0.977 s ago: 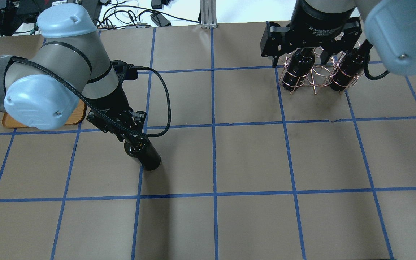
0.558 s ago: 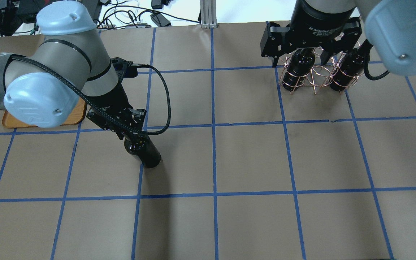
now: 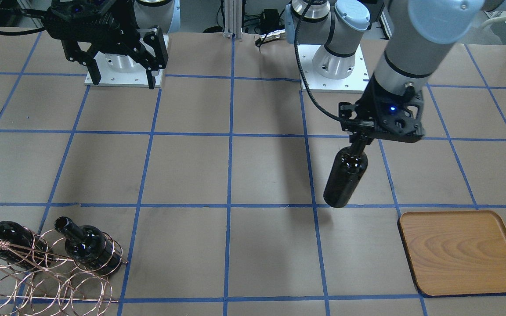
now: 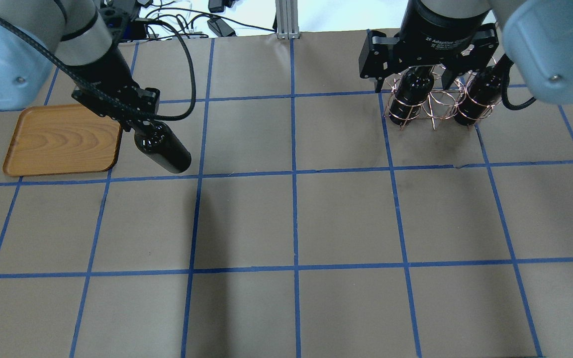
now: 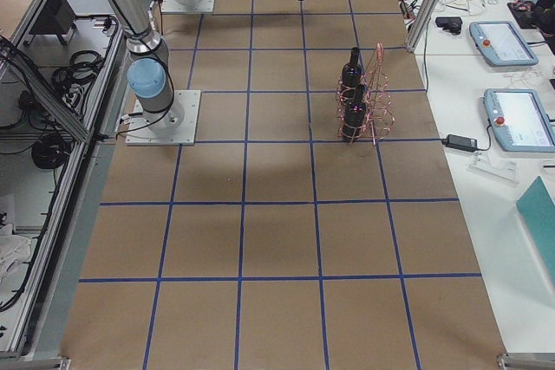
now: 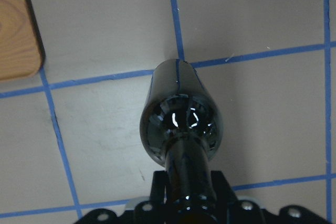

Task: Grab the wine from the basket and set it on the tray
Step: 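Lift the bottle with the left gripper and move it over the tray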

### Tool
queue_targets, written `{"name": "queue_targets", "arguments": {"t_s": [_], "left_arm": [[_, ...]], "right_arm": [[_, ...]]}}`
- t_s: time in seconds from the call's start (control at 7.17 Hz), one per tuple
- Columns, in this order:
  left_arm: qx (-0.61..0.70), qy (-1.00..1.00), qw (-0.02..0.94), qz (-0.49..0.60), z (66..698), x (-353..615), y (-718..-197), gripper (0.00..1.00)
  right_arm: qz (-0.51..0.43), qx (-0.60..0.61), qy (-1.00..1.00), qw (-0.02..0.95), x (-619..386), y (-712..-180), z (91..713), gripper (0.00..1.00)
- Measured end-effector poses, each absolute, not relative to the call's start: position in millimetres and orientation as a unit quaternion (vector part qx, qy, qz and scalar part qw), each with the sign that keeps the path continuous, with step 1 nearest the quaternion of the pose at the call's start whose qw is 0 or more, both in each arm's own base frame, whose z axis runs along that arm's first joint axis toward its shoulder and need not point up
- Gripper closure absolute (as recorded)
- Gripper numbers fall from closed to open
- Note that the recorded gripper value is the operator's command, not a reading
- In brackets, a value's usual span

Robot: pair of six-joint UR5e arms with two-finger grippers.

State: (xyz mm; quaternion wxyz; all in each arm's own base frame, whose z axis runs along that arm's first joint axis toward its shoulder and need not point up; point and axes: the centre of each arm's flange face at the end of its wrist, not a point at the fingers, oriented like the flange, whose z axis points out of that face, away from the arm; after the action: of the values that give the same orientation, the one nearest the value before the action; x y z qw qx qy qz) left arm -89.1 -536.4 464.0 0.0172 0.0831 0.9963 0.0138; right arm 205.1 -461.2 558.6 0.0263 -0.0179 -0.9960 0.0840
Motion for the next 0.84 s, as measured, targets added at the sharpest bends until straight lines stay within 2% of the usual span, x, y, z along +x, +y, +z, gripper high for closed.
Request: {"name": "queue_targets", "arguments": {"t_s": [0.28, 0.84], "left_arm": [[0.117, 0.993, 0.025, 0.008, 476.9, 5.6, -575.0, 1.0], [0.105, 0.994, 0.029, 0.014, 461.2, 158.2, -629.6, 1.0]], "right_arm": [[0.083, -0.016, -0.996, 0.027, 205.1, -461.0, 558.5, 0.0], [0.083, -0.016, -0.996, 0.027, 205.0, -461.0, 558.4, 0.0]]}}
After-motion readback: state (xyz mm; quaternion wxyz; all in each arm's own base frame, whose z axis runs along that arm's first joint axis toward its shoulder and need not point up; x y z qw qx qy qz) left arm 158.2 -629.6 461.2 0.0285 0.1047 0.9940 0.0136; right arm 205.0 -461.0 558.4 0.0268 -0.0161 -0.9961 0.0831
